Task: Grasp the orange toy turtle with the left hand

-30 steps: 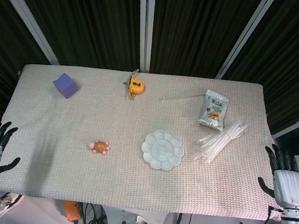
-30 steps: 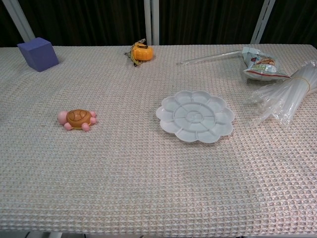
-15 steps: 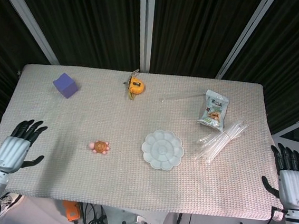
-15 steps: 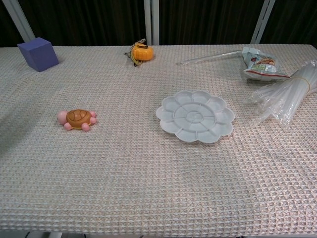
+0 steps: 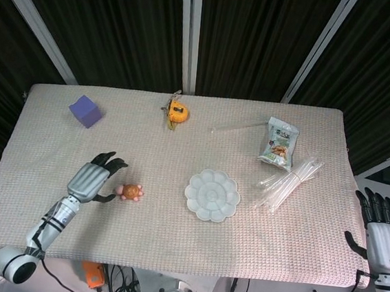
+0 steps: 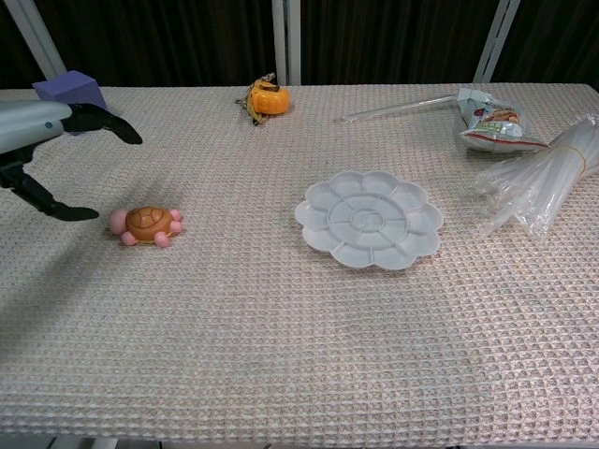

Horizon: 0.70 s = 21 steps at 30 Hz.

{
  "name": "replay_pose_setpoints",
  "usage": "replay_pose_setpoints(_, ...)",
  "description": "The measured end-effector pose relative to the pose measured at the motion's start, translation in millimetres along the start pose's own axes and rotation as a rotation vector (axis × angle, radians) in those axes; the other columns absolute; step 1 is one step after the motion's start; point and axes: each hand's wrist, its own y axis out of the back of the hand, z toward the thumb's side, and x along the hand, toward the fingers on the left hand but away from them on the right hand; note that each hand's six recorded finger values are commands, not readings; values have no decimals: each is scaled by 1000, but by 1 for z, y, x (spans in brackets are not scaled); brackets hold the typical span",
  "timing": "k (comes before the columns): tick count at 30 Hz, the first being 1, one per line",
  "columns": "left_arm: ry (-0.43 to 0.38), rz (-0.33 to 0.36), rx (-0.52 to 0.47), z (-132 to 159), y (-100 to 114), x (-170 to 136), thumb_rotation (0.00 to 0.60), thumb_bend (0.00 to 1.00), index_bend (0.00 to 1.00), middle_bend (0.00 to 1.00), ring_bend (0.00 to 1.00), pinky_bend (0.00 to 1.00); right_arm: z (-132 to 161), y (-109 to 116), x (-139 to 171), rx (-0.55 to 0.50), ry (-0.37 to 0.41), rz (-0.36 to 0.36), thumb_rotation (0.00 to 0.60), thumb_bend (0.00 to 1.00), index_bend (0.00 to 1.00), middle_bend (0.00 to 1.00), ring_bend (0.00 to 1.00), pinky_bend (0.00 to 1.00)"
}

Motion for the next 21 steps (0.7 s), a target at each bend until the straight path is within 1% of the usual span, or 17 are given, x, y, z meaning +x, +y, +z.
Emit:
replay_pose_setpoints(4, -9, -29, -2, 7, -14, 12, 600, 189, 255, 206, 12, 116, -6, 0, 1, -2, -13, 3, 600, 180, 0, 0, 0, 0)
replay_pose_setpoints(7, -12, -39, -2, 11, -21, 16, 600, 189, 260, 215, 12, 112, -9, 0, 1, -3, -19, 3, 600, 182, 0, 0, 0, 0)
replay_pose_setpoints(13, -14, -41, 4, 12, -29, 21, 600, 194, 289, 244, 12, 106, -12, 2, 2, -2, -22, 1, 600, 177, 0, 0, 0, 0)
replay_pose_setpoints(15, -12, -46, 4, 12, -32, 23, 600, 198, 303, 265, 12, 106, -13, 3, 3, 1, -26, -2, 600, 178, 0, 0, 0, 0)
replay_pose_setpoints(18, -12, -48, 5, 13, -36, 25, 600, 201, 351, 302, 12, 106, -17, 4, 3, 2, -38, -2, 600, 180, 0, 0, 0, 0)
replay_pose_setpoints(21, -14, -42, 12, 13, -39, 26, 600, 202, 367, 338, 12, 104, -21, 2, 3, 1, -55, 10, 600, 191, 0, 0, 0, 0)
